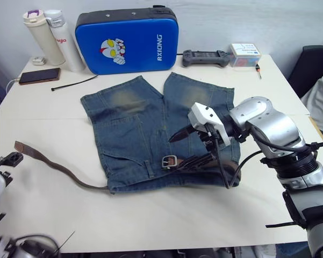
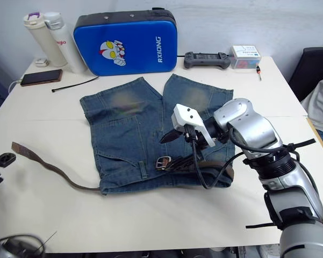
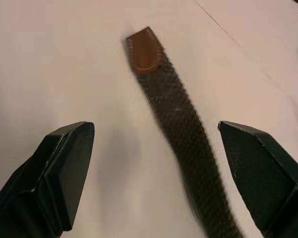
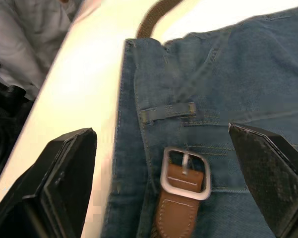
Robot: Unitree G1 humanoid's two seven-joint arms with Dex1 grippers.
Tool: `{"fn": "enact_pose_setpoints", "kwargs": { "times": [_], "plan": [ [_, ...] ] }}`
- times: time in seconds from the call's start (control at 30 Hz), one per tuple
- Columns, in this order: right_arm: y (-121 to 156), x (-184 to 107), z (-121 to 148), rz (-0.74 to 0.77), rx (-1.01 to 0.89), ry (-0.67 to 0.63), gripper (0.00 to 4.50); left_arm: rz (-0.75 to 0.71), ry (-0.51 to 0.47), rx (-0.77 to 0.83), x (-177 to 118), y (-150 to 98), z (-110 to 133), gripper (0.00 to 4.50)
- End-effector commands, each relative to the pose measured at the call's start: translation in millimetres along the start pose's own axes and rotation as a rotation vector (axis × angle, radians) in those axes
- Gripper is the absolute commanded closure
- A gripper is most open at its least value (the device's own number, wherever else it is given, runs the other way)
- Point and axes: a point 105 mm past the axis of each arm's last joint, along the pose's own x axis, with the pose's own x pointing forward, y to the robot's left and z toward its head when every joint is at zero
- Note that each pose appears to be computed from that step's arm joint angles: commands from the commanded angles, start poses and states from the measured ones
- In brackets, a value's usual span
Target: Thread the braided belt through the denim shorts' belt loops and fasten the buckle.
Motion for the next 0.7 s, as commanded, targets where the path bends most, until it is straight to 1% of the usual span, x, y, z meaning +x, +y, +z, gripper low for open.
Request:
{"fn": "enact_pose_setpoints", "kwargs": {
  "times": [0.03,0.1,0.2,0.27,0.3,0.37,0.4,0.43,0.47,0.5,0.53,0.57,0.6,0.63,0.67,0.7],
  "plan": [
    [-1.6,-7.1,5.9,-0.055,-0.038,0.001,0.0,0.061,0.005,-0.029,9.7,-9.9,4.1,0.11],
    [-1.4,-9.8,4.9,-0.084,-0.041,0.007,0.0,0.096,0.065,-0.061,21.7,-16.2,-4.6,0.11],
    [-1.6,-11.9,5.4,-0.127,-0.042,0.006,0.0,0.215,0.172,-0.027,37.5,-15.0,-25.3,0.11],
    [-3.1,-13.5,7.0,-0.159,-0.039,0.0,0.0,0.293,0.223,0.001,41.0,-9.1,-35.1,0.64],
    [-4.4,-15.1,7.2,-0.183,-0.029,-0.002,0.0,0.3,0.23,0.001,41.9,-10.1,-36.5,0.81],
    [-5.9,-17.2,6.5,-0.213,-0.015,0.0,0.0,0.296,0.227,-0.002,42.3,-12.7,-35.3,1.58],
    [-6.6,-18.4,5.8,-0.226,-0.011,0.005,0.0,0.311,0.21,0.007,41.8,-12.4,-30.8,2.1],
    [-6.8,-19.5,5.0,-0.235,-0.005,0.008,0.0,0.328,0.173,0.043,40.3,-11.7,-22.3,2.48],
    [-6.8,-20.3,4.5,-0.24,-0.001,0.01,0.0,0.339,0.146,0.07,39.2,-11.5,-16.3,2.96],
    [-7.3,-21.0,3.9,-0.248,0.003,0.012,0.0,0.253,0.091,0.166,38.6,-24.2,-4.8,3.4],
    [-7.5,-21.4,3.6,-0.252,0.006,0.014,0.0,0.184,0.067,0.237,38.3,-34.7,-0.6,3.85],
    [-8.7,-22.1,4.4,-0.263,0.002,0.011,0.0,0.029,0.03,0.351,35.3,-59.6,4.4,4.31],
    [-9.4,-22.6,4.9,-0.27,0.0,0.009,0.0,-0.08,0.019,0.434,32.3,-76.5,3.6,4.47],
    [-10.7,-23.5,5.7,-0.281,-0.006,0.006,0.0,-0.204,-0.007,0.533,25.2,-98.2,3.8,4.47],
    [-11.5,-24.2,6.1,-0.289,-0.01,0.003,0.0,-0.289,-0.017,0.605,19.9,-111.7,1.6,4.47],
    [-14.6,-25.9,7.2,-0.316,-0.038,0.008,0.0,-0.341,-0.053,0.751,11.9,-124.7,3.0,4.47]
  ]
}}
